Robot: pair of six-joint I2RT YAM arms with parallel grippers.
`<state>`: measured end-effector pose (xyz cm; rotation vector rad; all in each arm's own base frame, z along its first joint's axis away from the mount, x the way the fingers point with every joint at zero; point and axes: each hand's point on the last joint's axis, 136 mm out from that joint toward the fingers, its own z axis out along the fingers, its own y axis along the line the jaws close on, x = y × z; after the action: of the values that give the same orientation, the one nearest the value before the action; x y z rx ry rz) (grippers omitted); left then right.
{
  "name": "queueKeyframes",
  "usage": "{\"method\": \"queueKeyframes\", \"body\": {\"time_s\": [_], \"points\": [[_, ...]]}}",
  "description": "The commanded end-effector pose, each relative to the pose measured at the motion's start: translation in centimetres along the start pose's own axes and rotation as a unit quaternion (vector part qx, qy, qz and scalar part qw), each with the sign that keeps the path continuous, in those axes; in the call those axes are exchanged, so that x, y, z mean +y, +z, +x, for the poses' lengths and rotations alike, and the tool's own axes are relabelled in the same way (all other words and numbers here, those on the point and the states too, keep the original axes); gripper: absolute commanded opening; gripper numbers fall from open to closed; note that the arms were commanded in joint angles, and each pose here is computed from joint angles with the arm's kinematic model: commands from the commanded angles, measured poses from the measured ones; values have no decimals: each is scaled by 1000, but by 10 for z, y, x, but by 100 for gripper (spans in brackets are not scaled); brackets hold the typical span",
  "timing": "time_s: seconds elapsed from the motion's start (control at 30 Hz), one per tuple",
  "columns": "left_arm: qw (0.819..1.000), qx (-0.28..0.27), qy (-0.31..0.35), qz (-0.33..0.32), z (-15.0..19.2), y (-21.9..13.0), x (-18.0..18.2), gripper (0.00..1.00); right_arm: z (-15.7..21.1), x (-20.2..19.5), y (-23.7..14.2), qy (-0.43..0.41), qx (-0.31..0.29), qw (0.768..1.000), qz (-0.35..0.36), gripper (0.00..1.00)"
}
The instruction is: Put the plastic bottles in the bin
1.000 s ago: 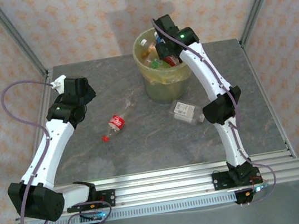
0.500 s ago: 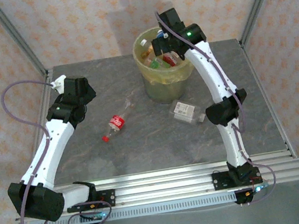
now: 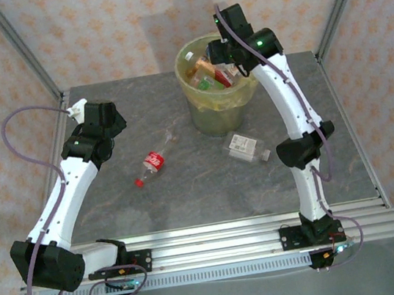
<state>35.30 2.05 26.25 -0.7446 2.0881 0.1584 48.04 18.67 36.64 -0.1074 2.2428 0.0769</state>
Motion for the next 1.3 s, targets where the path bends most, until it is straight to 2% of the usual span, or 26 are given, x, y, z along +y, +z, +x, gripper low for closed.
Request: {"method": "queueKeyframes", "body": {"time_s": [0.0,0.2,0.37,0.53,0.67,0.9,1.27], "points": [[1000,-10,-3,-1,-11,-11,5,100,-1,-7,-30,24,-5,1000,-10,51],[1000,-7,-5,0,-9,-10,5,100,23,-11,-31,32,22,999,-7,41],[1000,-7,-7,3,-9,-9,3,100,49,-8,-16,42,45,998,-15,37],[1000,-4,-6,5,-8,-8,1,100,58,-7,3,37,54,998,-7,31],[1000,-4,-7,5,-8,-8,2,100,57,-6,17,29,56,998,4,26],[1000,-7,-4,0,-10,-9,4,100,55,-3,38,21,62,998,13,24],[1000,-3,-1,-2,-8,-5,2,100,11,-4,37,14,-3,999,31,21]]}}
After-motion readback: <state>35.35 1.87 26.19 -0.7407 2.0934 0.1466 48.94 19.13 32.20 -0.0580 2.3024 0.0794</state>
